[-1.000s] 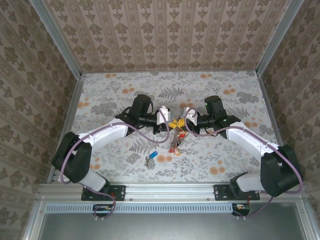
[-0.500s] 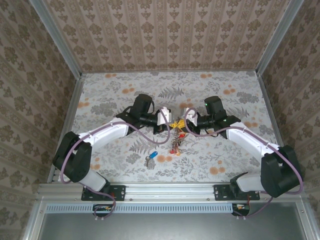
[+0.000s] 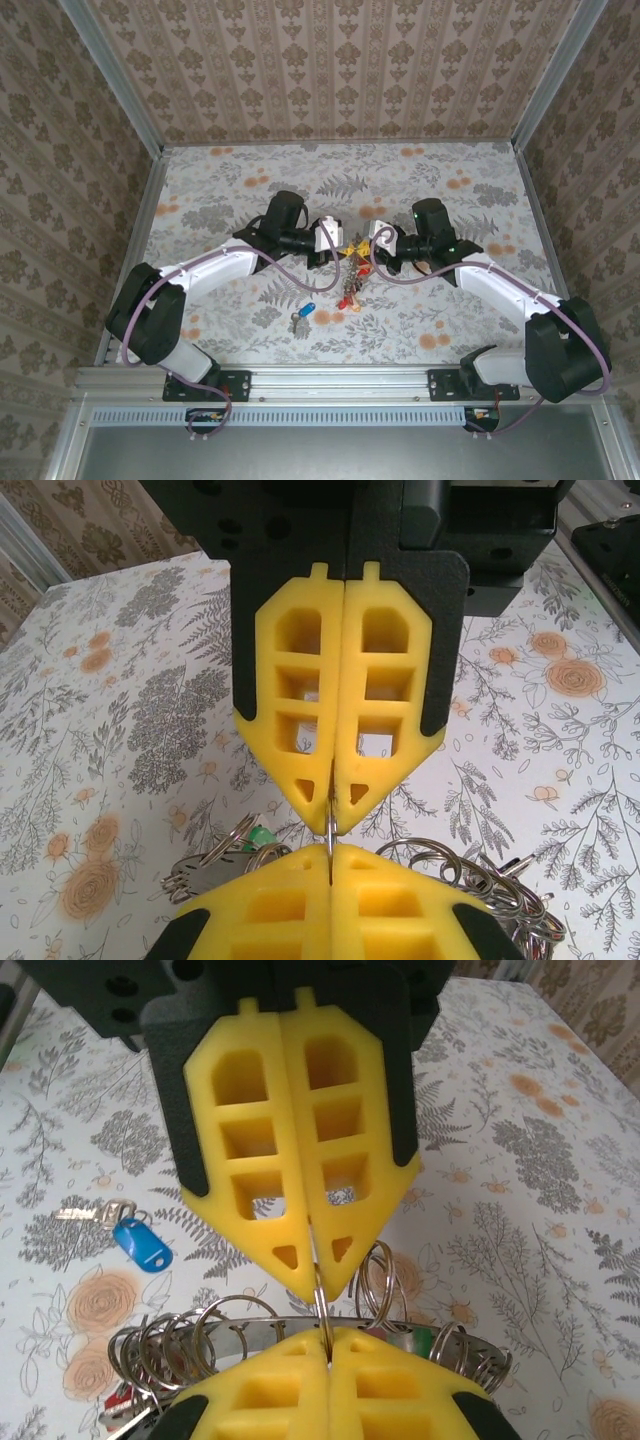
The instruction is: Put the keys on the keyring
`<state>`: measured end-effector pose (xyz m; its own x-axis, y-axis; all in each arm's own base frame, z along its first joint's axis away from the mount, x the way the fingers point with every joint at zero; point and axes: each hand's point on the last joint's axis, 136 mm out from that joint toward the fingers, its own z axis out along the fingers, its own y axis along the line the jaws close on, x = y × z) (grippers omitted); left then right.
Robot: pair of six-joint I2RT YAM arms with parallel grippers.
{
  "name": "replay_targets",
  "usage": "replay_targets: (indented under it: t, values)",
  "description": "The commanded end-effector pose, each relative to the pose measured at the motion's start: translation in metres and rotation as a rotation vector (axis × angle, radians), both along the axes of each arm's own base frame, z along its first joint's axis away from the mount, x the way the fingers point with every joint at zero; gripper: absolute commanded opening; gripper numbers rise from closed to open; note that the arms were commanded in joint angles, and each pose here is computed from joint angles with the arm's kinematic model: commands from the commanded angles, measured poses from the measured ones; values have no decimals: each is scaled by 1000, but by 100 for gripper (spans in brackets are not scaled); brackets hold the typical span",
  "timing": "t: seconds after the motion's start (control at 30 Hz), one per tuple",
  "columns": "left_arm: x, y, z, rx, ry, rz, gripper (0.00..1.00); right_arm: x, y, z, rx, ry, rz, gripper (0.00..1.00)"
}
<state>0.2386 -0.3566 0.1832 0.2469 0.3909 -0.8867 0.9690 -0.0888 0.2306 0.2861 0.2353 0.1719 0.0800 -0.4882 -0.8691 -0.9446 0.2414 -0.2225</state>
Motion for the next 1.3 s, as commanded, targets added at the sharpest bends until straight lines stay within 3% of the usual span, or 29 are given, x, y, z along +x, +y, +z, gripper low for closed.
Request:
replay_targets:
  t: [0.0, 0.07, 0.17, 0.27, 0.57, 1.07, 1.27]
  values:
    - [-6, -4, 26, -69, -44, -34, 0, 2, 3, 10, 20, -68, 9, 0]
    - [-7, -4, 24, -60, -36, -36, 0, 2, 2, 10, 20, -71, 4, 0]
    - [-8, -3, 17, -40, -25, -39, 11, 3, 2, 14, 31, -88, 1, 0]
    - [-9, -1, 12, -23, -16, -42, 15, 3, 4, 18, 47, -93, 3, 0]
    - [-7, 4, 5, 9, -15, -29, 18, 0, 5, 22, 75, -68, 9, 0]
    - [-3, 2, 1, 25, -34, -24, 13, -5, 8, 30, 114, -37, 31, 0]
    - [-3, -1, 6, 12, -43, -30, 3, -6, 8, 30, 116, -20, 36, 0]
